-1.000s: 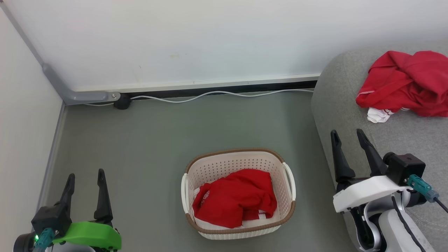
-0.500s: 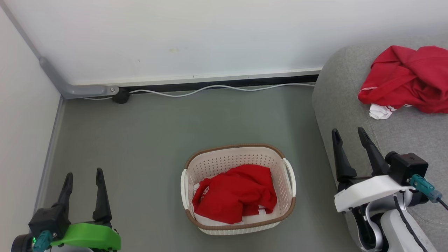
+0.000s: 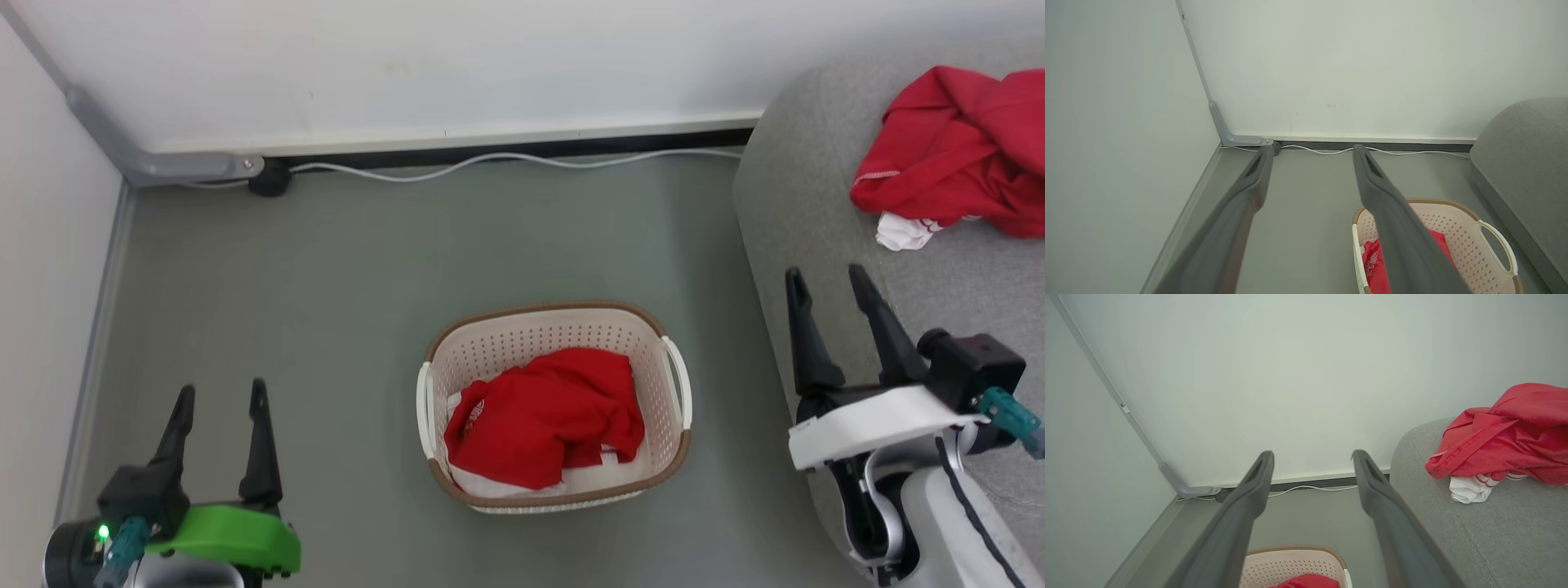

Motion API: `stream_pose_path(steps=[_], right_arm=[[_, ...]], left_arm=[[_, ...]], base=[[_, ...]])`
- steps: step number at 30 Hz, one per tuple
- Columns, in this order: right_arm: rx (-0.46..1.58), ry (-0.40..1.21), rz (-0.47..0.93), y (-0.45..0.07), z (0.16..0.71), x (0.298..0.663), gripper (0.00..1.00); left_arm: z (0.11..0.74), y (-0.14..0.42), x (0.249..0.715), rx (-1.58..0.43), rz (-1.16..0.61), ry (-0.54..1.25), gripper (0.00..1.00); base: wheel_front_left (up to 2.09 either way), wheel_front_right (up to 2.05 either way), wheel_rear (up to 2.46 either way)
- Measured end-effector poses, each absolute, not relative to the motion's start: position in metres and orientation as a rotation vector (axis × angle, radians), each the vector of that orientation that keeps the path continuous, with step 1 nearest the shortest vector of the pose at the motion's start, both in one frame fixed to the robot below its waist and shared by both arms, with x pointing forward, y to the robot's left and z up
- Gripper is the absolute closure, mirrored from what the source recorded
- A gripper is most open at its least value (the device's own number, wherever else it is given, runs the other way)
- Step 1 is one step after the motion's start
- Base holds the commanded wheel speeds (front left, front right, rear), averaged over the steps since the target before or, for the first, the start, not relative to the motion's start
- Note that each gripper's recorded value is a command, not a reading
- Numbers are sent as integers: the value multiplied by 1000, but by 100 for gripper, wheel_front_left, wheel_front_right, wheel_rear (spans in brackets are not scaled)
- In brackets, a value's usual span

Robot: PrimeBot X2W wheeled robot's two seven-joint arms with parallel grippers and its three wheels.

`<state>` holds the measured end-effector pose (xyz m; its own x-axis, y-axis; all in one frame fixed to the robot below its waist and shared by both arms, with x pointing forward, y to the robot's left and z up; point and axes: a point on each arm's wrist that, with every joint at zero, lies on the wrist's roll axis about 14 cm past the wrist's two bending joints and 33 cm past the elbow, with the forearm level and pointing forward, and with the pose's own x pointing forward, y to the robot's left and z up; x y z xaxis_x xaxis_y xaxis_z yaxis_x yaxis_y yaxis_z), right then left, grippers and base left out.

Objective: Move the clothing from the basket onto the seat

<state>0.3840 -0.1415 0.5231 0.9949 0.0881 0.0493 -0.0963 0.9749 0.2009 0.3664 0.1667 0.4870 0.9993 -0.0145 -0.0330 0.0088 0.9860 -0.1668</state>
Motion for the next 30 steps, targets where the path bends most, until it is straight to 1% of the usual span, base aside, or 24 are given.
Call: stream_pose_path(steps=[5, 12, 24, 30], right_arm=[[200, -64, 84, -146, 529, 403, 0], [192, -74, 60, -155, 527, 426, 0], [182, -136, 50, -162, 534, 480, 0], [173, -178, 58, -163, 538, 507, 0]], left_arm=[[486, 146, 391, -161, -86, 44, 0], [465, 112, 415, -119, -207, 115, 0], [401, 46, 449, -63, -415, 294, 0], [363, 20, 454, -35, -501, 389, 0]], base=[[0, 0, 0], [0, 0, 0], [0, 0, 0], [0, 0, 0]])
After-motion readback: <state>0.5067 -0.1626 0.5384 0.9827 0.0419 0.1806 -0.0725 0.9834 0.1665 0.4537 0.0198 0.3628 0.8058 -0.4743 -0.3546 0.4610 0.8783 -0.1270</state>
